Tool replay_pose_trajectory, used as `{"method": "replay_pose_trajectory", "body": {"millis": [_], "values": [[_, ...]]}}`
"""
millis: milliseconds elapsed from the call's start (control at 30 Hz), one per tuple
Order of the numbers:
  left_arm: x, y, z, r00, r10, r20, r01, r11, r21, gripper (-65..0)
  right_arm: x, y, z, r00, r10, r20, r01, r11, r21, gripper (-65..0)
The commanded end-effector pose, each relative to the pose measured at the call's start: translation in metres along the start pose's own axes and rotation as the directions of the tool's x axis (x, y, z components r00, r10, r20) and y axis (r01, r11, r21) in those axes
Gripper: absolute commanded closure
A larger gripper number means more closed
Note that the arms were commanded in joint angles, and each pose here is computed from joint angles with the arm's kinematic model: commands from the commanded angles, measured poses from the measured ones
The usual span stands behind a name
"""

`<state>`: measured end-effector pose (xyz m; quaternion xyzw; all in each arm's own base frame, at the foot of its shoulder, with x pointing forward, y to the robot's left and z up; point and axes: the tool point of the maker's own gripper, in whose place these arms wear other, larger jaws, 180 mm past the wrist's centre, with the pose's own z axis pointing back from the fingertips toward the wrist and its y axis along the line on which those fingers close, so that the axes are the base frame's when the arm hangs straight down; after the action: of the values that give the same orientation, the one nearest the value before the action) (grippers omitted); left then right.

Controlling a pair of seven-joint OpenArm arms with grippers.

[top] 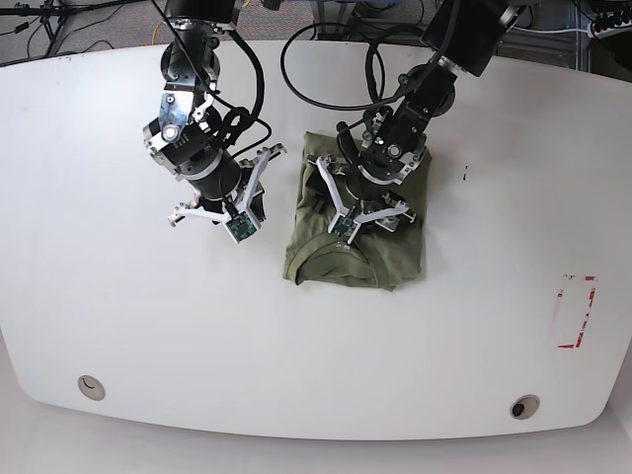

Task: Fold the T-shirt properly
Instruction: 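Release the right gripper and grasp the collar end with the left gripper, then drag the folded shirt with the left gripper to the table edge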

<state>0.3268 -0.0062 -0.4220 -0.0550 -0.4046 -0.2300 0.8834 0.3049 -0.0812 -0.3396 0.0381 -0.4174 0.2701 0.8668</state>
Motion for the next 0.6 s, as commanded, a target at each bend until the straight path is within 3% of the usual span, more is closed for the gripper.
{"method": "replay_pose_trajectory", "body": {"millis": [0, 267, 567], "values": [[-0.032, 0.027, 0.003, 0.993, -0.034, -0.116, 0.042, 0.997, 0.07, -44.7, 0.016, -0.004, 0.002, 0.999, 0.004, 0.052, -0.004, 1.0, -0.011, -5.1], [-0.046, 0.068, 0.013, 0.986, -0.083, -0.142, 0.101, 0.987, 0.126, -44.7, 0.019, -0.006, 0.002, 0.998, 0.007, 0.058, -0.006, 1.0, -0.015, -5.1], [-0.054, 0.13, 0.032, 0.988, -0.017, -0.152, 0.039, 0.989, 0.142, -44.7, 0.02, -0.006, 0.002, 0.998, 0.008, 0.061, -0.007, 1.0, -0.016, -5.1]]}}
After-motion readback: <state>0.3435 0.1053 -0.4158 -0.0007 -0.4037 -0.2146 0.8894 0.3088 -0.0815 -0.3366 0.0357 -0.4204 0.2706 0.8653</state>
